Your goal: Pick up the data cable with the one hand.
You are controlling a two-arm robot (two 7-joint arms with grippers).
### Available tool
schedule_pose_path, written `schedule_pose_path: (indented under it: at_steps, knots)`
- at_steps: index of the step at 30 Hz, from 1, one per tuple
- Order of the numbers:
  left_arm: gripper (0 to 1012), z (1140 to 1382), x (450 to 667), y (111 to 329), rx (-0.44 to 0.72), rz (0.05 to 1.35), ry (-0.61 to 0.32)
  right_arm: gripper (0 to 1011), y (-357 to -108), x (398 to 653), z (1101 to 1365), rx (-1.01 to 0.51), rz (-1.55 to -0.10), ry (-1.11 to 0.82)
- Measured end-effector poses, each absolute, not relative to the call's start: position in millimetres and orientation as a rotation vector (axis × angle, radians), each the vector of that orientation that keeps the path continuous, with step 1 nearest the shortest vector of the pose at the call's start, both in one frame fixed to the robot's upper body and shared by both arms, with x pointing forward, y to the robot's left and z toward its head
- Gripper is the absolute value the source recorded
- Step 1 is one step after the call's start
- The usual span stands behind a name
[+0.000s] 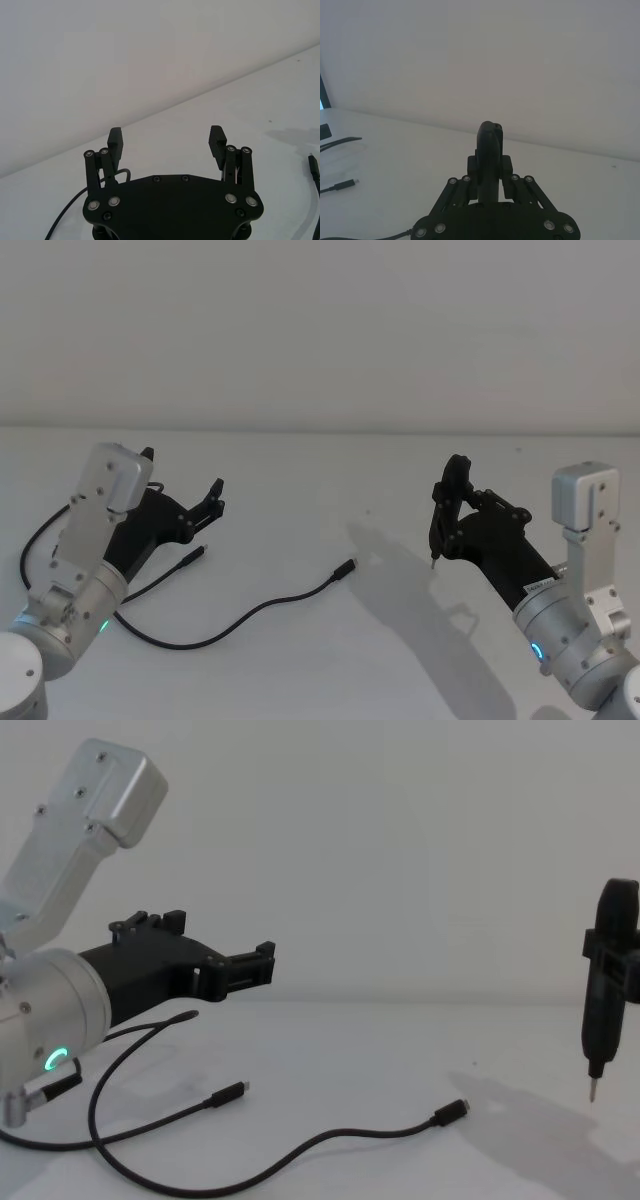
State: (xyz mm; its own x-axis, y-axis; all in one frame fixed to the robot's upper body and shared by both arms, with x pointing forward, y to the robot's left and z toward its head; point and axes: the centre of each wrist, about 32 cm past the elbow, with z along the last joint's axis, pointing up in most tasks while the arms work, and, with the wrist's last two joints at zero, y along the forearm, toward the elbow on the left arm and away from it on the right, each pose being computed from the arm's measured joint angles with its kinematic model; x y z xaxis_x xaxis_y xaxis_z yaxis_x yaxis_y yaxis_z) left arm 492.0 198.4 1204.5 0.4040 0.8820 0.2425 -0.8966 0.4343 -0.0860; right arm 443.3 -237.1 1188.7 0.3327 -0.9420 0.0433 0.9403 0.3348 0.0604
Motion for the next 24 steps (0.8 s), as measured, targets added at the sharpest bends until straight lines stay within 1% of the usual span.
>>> schedule_pose_path:
  at_steps: [24]
  knots:
    - [1001,1204.4,492.0,198.4,0.061,1.124,-0.268,274,-237.1,443.3,1188.7,0.026,-1.229,-0.075]
